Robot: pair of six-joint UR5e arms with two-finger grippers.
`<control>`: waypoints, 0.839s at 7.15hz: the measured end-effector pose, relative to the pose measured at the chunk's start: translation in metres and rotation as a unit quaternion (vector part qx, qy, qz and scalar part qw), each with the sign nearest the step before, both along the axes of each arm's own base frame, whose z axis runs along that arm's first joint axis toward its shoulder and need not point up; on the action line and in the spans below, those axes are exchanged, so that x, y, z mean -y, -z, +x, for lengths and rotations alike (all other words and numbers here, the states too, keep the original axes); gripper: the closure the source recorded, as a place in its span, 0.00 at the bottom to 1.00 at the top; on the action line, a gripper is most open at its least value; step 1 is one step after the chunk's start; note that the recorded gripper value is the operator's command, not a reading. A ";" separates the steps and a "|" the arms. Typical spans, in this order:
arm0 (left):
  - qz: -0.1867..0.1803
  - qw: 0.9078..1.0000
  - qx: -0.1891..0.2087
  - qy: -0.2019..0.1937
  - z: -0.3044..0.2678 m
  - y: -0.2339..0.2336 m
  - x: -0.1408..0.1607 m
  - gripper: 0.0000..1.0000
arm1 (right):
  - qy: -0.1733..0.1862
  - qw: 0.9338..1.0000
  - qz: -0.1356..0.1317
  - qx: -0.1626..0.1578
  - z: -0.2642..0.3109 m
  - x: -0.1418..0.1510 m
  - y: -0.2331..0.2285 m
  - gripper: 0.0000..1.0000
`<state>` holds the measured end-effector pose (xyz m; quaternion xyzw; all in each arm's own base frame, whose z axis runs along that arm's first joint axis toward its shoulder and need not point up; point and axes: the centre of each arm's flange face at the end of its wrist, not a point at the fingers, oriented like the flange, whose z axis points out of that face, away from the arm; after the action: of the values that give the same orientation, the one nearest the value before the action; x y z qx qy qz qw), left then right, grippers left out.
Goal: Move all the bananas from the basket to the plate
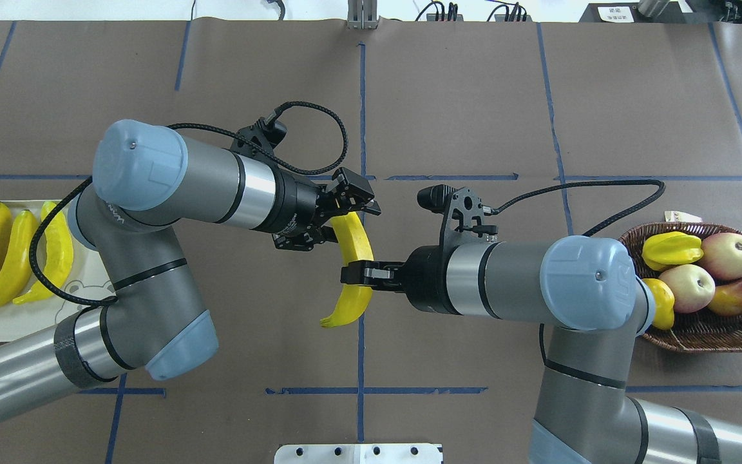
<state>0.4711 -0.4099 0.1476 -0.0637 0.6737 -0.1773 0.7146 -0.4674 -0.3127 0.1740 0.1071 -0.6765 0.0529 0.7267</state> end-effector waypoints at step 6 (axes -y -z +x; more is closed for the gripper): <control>-0.001 1.000 0.010 -0.020 -0.003 -0.009 0.000 1.00 | 0.001 1.000 0.002 0.006 0.013 -0.002 0.005 0.00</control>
<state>0.4685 -0.4095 0.1562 -0.0764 0.6651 -0.1645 0.7244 -0.4540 -0.3110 0.1691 0.1075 -0.6809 0.0513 0.7226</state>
